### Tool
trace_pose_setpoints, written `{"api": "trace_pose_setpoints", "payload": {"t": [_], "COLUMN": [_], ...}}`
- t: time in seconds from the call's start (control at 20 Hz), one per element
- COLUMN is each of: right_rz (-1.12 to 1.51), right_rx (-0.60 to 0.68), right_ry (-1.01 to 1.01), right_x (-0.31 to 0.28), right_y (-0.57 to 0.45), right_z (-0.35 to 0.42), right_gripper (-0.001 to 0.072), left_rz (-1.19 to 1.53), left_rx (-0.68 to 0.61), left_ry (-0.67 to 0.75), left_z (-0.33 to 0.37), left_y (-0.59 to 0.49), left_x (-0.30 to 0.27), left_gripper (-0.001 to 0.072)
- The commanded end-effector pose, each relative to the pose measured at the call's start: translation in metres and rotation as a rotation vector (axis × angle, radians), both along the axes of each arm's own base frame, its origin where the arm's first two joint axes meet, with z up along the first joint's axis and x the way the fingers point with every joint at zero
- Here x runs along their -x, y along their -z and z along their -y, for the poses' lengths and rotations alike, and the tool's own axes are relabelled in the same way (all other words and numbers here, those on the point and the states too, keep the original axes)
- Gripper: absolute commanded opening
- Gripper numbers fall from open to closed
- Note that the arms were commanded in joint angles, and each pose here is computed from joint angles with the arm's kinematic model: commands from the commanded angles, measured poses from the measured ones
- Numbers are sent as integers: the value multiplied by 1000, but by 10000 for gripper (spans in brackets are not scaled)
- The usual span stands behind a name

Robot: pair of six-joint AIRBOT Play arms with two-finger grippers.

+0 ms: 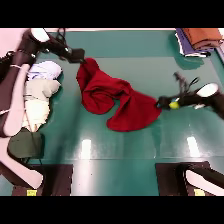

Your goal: Fold the shirts.

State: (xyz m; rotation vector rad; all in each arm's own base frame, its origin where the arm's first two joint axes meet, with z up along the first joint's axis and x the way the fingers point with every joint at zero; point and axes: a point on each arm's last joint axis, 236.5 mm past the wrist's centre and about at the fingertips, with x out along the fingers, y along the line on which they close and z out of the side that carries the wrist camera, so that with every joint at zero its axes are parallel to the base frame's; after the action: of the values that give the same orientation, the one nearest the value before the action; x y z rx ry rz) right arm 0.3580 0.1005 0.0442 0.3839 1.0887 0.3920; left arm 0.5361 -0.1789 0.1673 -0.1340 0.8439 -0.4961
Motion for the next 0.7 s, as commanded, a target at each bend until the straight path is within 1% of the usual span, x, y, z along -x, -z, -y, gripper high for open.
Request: {"api": "trace_pose_setpoints", "payload": {"t": [0.0,0.1,0.2,0.3,0.4,0.5,0.55,0.65], "right_rz": [367,616,822,955,997,991,986,964], "right_rx": [149,226,291,363,423,459,467,447], "right_ry": [-18,43,115,183,245,287,294,307], "right_x": [2,26,62,98,119,128,128,118], "right_y": [-167,-275,-359,-414,-439,-448,-451,-453], "right_z": [31,51,64,73,83,91,94,99], "right_gripper": [18,18,18,18,17,17,17,17], "left_rz": [358,608,817,1016,1151,1231,1253,1228], "left_rx": [-25,30,82,108,131,146,144,128], "left_ry": [-85,-120,-145,-159,-178,-194,-196,-189], "left_z": [-32,-46,-61,-77,-90,-98,-100,-98], "left_y": [-144,-251,-332,-395,-432,-451,-455,-448], "left_x": [32,91,160,235,294,328,335,327], "left_gripper": [22,21,21,21,21,20,20,20]}}
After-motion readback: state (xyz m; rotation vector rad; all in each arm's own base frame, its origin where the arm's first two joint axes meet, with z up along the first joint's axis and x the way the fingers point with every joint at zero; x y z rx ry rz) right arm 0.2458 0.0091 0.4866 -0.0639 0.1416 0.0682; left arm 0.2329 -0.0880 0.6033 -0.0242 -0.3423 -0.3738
